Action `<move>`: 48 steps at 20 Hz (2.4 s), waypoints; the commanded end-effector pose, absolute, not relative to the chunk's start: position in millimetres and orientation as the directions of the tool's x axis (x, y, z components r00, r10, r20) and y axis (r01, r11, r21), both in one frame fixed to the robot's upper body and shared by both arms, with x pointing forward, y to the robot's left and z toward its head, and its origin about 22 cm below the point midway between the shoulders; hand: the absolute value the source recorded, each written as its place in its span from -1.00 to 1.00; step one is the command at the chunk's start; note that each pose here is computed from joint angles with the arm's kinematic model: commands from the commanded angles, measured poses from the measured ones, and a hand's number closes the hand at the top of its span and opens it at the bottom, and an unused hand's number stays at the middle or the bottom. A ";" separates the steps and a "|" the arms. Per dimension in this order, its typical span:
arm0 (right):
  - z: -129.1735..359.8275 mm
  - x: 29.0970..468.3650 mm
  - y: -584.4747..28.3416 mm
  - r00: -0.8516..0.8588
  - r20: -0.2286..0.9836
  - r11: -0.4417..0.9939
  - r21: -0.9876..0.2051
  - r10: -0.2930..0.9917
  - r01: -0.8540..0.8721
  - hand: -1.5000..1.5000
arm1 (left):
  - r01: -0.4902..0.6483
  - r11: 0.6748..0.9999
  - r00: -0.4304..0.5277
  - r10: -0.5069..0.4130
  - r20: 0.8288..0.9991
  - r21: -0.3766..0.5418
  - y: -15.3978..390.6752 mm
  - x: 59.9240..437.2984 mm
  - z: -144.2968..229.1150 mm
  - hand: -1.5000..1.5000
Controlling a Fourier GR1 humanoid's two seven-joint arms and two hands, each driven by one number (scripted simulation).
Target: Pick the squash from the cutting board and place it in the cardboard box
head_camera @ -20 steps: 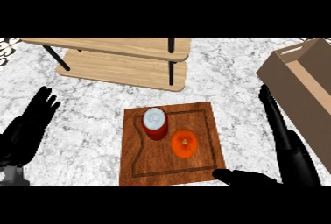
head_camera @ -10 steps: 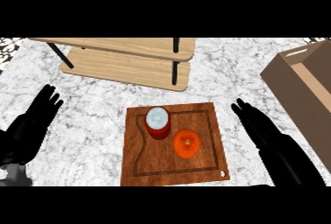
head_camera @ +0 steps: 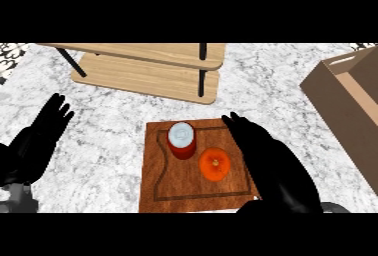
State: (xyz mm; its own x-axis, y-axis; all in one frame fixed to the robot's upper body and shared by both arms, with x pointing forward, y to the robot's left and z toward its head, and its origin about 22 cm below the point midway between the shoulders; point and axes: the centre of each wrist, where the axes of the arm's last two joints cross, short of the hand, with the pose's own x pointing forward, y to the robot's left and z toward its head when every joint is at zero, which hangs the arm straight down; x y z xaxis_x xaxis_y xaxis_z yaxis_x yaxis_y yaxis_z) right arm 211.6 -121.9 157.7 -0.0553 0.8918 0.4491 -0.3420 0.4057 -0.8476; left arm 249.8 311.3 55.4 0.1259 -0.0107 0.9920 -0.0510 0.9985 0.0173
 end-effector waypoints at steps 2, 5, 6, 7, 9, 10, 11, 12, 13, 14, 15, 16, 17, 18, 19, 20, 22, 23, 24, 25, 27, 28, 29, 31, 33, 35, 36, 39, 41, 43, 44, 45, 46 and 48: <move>166.2 221.0 -91.5 0.056 0.349 0.338 -0.839 0.936 -0.426 -1.00 | -0.062 0.998 0.135 -0.003 0.991 0.012 329.8 240.5 51.1 0.00; 154.4 217.6 -111.7 0.067 0.333 0.325 -0.825 0.941 -0.462 -1.00 | -0.071 0.997 0.131 0.002 0.991 0.007 328.0 239.6 53.3 0.00; 159.5 215.8 -96.4 0.070 0.320 0.314 -0.821 0.945 -0.477 -1.00 | -0.071 0.997 0.105 -0.007 0.994 0.015 329.4 248.2 69.5 0.00; 153.4 238.7 -107.8 0.096 0.330 0.336 -0.823 0.939 -0.459 -1.00 | -0.048 0.999 0.127 -0.008 0.992 0.014 315.3 242.1 50.2 0.00; 152.4 237.5 -91.9 0.092 0.311 0.317 -0.824 0.946 -0.470 -1.00 | -0.056 0.998 0.122 -0.001 0.993 0.008 313.7 240.1 53.8 0.00; 138.2 224.3 -91.1 0.086 0.309 0.312 -0.824 0.947 -0.472 -1.00 | -0.061 0.998 0.124 0.014 0.992 -0.006 319.4 230.5 45.8 0.00; 150.8 221.0 -90.3 0.076 0.303 0.301 -0.824 0.950 -0.480 -1.00 | -0.076 0.997 0.127 -0.002 0.992 0.012 310.9 246.4 60.0 0.00; 134.4 224.3 -93.2 0.065 0.323 0.313 -0.820 0.944 -0.479 -1.00 | -0.077 0.997 0.140 0.014 0.990 -0.004 329.2 259.9 43.2 0.00; 139.1 220.4 -102.3 0.068 0.314 0.307 -0.822 0.947 -0.480 -1.00 | -0.062 0.998 0.141 -0.012 0.990 0.021 324.9 253.1 45.1 0.00; 148.9 220.8 -89.1 0.077 0.323 0.318 -0.815 0.943 -0.484 -1.00 | -0.048 0.999 0.137 -0.003 0.991 0.009 321.1 235.1 56.3 0.00; 137.4 213.5 -91.3 0.062 0.334 0.322 -0.819 0.940 -0.475 -1.00 | -0.079 0.997 0.139 0.023 0.990 -0.012 310.6 242.9 56.5 0.00; 146.4 225.7 -92.0 0.060 0.342 0.329 -0.819 0.938 -0.470 -1.00 | -0.059 0.998 0.132 -0.005 0.991 0.013 332.4 250.4 60.6 0.00; 153.0 223.3 -106.8 0.052 0.331 0.317 -0.831 0.942 -0.457 -1.00 | -0.065 0.998 0.138 0.006 0.990 0.003 327.7 252.8 62.6 0.00; 139.9 221.8 -79.4 0.046 0.353 0.335 -0.827 0.934 -0.451 -1.00 | -0.047 0.999 0.134 -0.007 0.991 0.013 320.4 239.9 56.6 0.00; 145.0 221.1 -83.1 0.034 0.338 0.317 -0.841 0.941 -0.439 -1.00 | -0.056 0.998 0.119 -0.008 0.993 0.015 317.6 248.2 46.2 0.00; 140.0 218.0 -67.6 0.031 0.344 0.324 -0.843 0.938 -0.429 -1.00 | -0.076 0.997 0.142 0.003 0.990 0.008 316.8 253.2 59.4 0.00; 149.0 226.5 -70.6 0.012 0.343 0.313 -0.841 0.939 -0.440 -1.00 | -0.050 0.999 0.125 -0.003 0.992 0.009 323.1 261.2 50.3 0.00; 146.4 222.3 -72.5 0.015 0.334 0.308 -0.851 0.942 -0.425 -1.00 | -0.044 0.999 0.130 0.011 0.991 -0.005 314.1 253.2 63.3 0.00; 141.9 225.7 -77.9 0.012 0.320 0.292 -0.852 0.948 -0.435 -1.00 | -0.054 0.998 0.141 -0.007 0.990 0.014 303.0 247.6 53.1 0.00; 144.8 224.3 -78.8 0.010 0.308 0.282 -0.860 0.951 -0.425 -1.00 | -0.077 0.997 0.120 -0.013 0.993 0.023 321.5 241.2 47.5 0.00; 143.9 211.9 -58.4 0.025 0.279 0.261 -0.858 0.960 -0.442 -1.00 | -0.071 0.997 0.145 0.004 0.989 0.006 313.3 242.9 56.1 0.00; 149.8 234.6 -61.0 0.021 0.265 0.246 -0.862 0.964 -0.443 -1.00 | -0.059 0.998 0.108 0.001 0.994 0.005 309.2 248.5 63.1 0.00; 133.0 228.6 -77.8 0.025 0.283 0.264 -0.854 0.959 -0.448 -1.00 | -0.066 0.998 0.148 0.002 0.989 0.008 325.4 234.3 57.6 0.00; 115.2 236.7 -46.6 0.028 0.264 0.247 -0.855 0.964 -0.456 -1.00 | -0.045 0.999 0.132 0.014 0.991 -0.008 325.4 238.5 43.9 0.00; 133.2 261.6 -70.0 0.028 0.254 0.237 -0.852 0.967 -0.467 -1.00 | -0.074 0.997 0.118 -0.015 0.993 0.024 316.9 238.8 53.7 0.00; 127.6 251.0 -57.4 0.042 0.242 0.233 -0.852 0.969 -0.469 -1.00 | -0.054 0.998 0.134 0.019 0.991 -0.012 320.8 238.5 53.3 0.00; 143.1 241.7 -44.0 0.028 0.257 0.241 -0.853 0.966 -0.463 -1.00 | -0.068 0.997 0.113 -0.021 0.993 0.029 314.5 242.4 47.1 0.00; 116.9 231.5 -61.6 0.059 0.243 0.241 -0.844 0.968 -0.480 -1.00 | -0.075 0.997 0.120 -0.017 0.993 0.026 328.4 240.9 51.6 0.00; 115.9 247.5 -60.6 0.077 0.224 0.234 -0.847 0.971 -0.478 -1.00 | -0.055 0.998 0.121 -0.015 0.993 0.021 311.5 252.0 61.3 0.00; 117.3 243.5 -59.9 0.084 0.194 0.210 -0.845 0.977 -0.492 -1.00 | -0.067 0.998 0.128 0.004 0.992 0.005 327.5 240.7 52.2 0.00; 109.3 245.7 -51.5 0.075 0.198 0.209 -0.847 0.977 -0.488 -1.00 | -0.050 0.999 0.128 0.002 0.992 0.004 320.5 229.4 39.6 0.00; 103.3 256.3 -51.1 0.075 0.196 0.207 -0.844 0.978 -0.495 -1.00 | -0.061 0.998 0.130 -0.003 0.991 0.011 324.3 252.4 62.1 0.00; 113.3 247.6 -71.2 0.075 0.196 0.207 -0.844 0.978 -0.495 -1.00 | -0.090 0.996 0.120 0.000 0.993 0.011 316.9 248.7 42.9 0.00; 104.5 255.1 -45.1 0.067 0.169 0.180 -0.845 0.983 -0.504 -1.00 | -0.073 0.997 0.124 -0.022 0.992 0.031 315.2 246.4 46.8 0.00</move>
